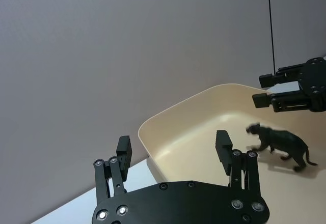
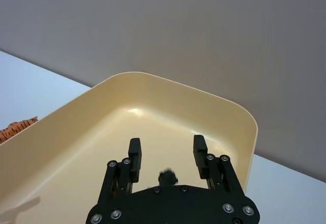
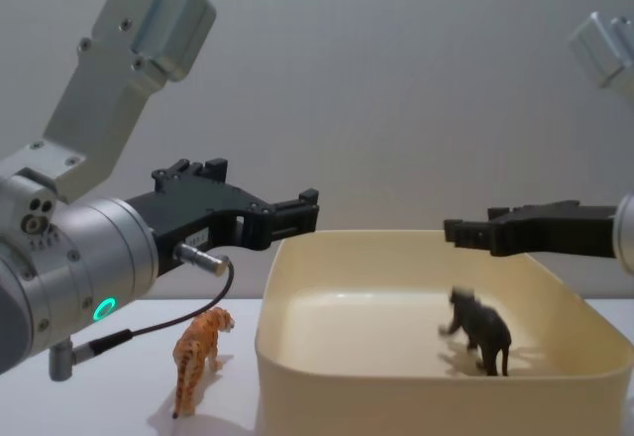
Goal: Pick up the toy alternately with two hands and place it into the central storage box.
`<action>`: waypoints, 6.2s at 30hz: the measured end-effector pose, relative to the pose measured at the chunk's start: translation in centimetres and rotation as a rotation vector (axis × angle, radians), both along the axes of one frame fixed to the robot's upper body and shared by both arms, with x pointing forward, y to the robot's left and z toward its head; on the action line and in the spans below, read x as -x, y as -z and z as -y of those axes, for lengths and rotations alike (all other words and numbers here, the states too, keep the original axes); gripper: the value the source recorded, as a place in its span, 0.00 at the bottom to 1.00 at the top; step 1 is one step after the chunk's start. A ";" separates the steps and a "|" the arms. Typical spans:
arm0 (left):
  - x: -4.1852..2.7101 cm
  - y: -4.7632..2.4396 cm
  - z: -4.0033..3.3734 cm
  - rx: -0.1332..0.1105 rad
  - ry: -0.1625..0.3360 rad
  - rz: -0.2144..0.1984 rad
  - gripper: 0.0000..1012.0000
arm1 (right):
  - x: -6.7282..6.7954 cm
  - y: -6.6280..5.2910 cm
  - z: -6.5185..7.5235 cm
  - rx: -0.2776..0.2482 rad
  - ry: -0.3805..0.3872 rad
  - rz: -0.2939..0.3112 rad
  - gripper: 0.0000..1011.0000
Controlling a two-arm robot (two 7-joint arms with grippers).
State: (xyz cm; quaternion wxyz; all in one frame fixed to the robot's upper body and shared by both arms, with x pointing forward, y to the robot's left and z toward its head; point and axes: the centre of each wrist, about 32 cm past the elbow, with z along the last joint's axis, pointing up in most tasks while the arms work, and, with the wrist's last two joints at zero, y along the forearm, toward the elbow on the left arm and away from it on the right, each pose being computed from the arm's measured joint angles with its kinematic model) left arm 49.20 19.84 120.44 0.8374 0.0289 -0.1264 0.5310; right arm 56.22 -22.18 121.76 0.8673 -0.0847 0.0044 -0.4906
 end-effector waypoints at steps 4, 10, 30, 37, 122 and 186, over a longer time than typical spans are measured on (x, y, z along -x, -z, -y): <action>0.00 0.00 0.00 0.000 0.000 0.000 0.99 | -0.2 0.0 -0.2 0.003 -0.006 -0.002 0.71; 0.00 0.00 0.00 0.000 0.000 0.000 0.99 | 0.2 -0.1 0.5 -0.001 0.016 0.005 0.86; 0.00 0.00 0.00 0.000 0.000 0.000 0.99 | 4.1 -0.5 5.8 -0.018 0.196 0.011 0.99; 0.00 0.00 0.00 0.000 0.000 0.000 0.99 | 5.5 -0.2 7.8 0.002 0.264 -0.002 0.99; 0.00 0.00 0.00 0.000 0.000 0.000 0.99 | 3.1 3.8 9.2 0.053 0.303 -0.013 0.35; 0.00 0.00 0.00 0.000 0.000 0.000 0.99 | -1.7 -0.7 3.0 -0.019 0.140 0.034 0.99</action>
